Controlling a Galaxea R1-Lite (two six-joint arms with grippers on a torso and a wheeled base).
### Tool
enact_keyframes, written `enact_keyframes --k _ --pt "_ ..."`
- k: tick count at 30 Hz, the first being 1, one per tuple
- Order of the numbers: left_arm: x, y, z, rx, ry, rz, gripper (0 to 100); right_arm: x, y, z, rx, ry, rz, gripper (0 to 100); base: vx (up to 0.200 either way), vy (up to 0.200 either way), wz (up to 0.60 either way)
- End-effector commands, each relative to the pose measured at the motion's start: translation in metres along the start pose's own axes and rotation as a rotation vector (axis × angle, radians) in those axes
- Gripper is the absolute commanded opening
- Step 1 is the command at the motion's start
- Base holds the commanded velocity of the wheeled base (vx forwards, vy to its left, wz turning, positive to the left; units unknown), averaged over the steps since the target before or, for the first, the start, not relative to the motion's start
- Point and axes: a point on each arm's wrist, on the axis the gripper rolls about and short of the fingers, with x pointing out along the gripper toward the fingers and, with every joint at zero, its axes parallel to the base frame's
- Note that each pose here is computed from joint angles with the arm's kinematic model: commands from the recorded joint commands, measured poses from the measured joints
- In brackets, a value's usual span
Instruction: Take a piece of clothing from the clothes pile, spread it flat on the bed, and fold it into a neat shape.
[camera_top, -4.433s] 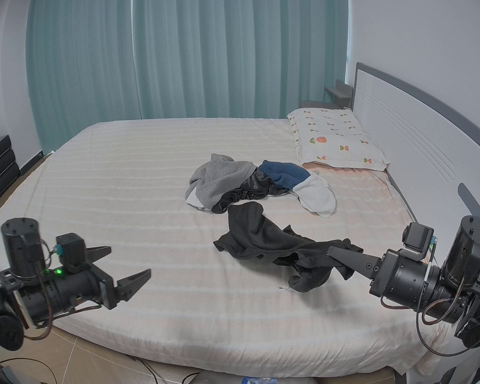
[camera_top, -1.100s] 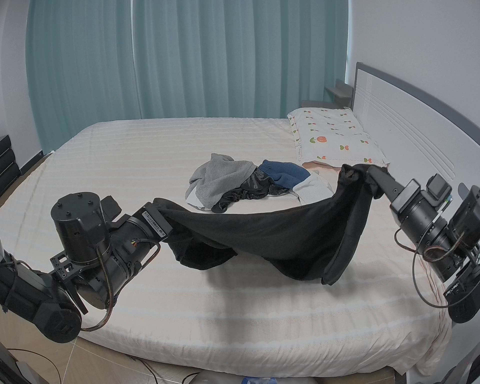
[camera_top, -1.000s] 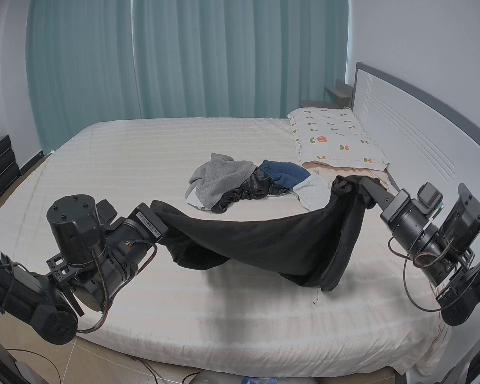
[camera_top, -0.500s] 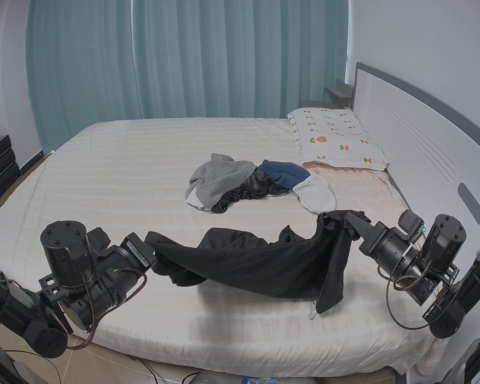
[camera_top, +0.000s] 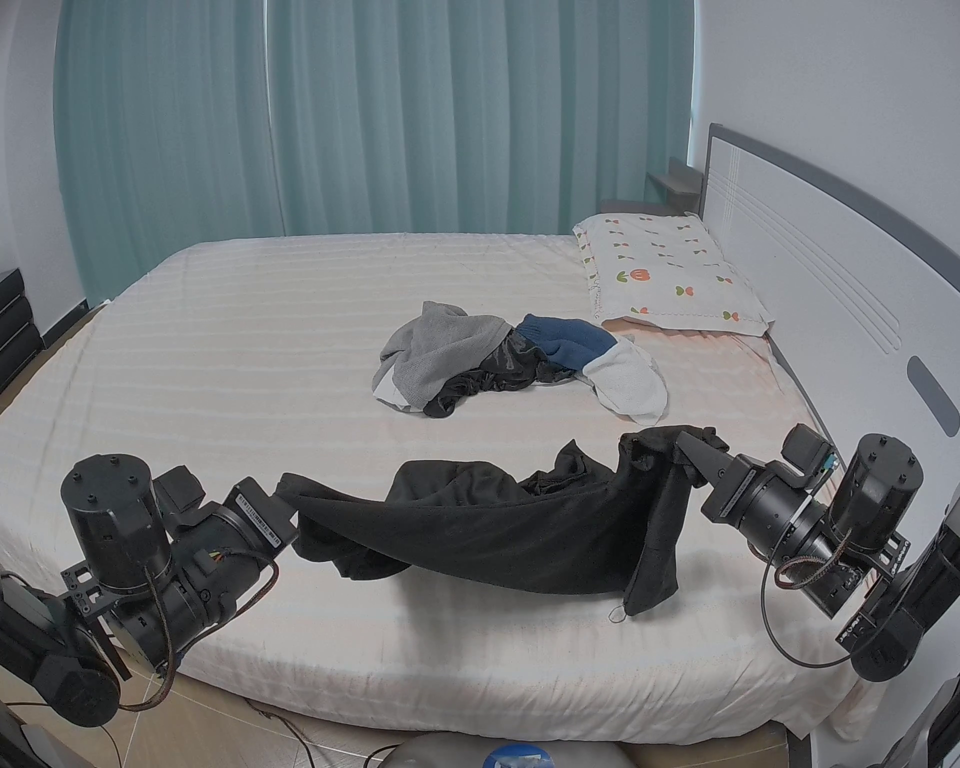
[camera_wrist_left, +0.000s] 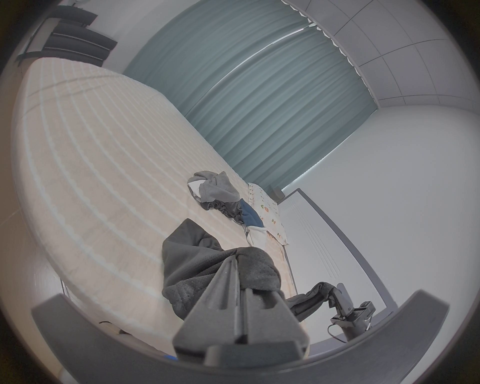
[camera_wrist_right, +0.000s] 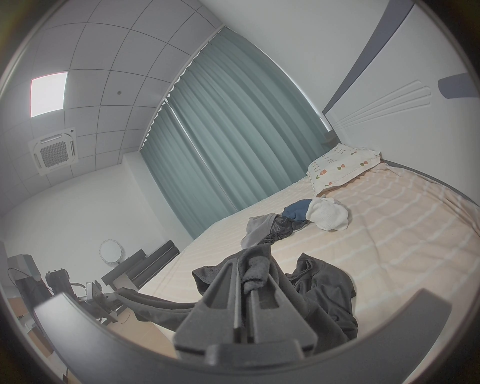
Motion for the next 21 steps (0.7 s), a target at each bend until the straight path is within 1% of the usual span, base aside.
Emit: enact_keyframes --k 1,4,7,11,16,21 --pt "-0.0007 -0.0010 0.0014 -0.021 -0.005 -0.006 0 -0.0002 0.0013 0.0035 0.004 -0.021 0.010 0 0.000 0.000 0.00" --pt "0.0005 -0.0026 0.0052 -0.065 -0.012 -0.019 0 -0.0010 0.0015 0.0056 0.006 -0.028 0.011 0 0.000 0.000 0.00" --pt "0.0009 -0.0018 0.0044 -0.068 -0.009 -0.015 0 -0.0022 0.0020 0.0065 0.014 -0.029 0.015 0 0.000 0.000 0.00" --pt "0.0000 -0.0030 0.0054 -0.072 -0.007 -0.025 0 0.0027 -0.0015 -0.0004 0.023 -0.005 0.004 0 0.000 0.000 0.00" --pt "-0.0001 -0.0026 0.0066 -0.072 -0.007 -0.029 0 0.0022 0.0000 0.0022 0.045 -0.018 0.007 0 0.000 0.200 0.00" --pt "-0.0011 -0.0028 0.0069 -0.070 -0.010 -0.029 0 0.0024 -0.0012 0.0050 0.045 -0.029 0.003 0 0.000 0.200 0.00"
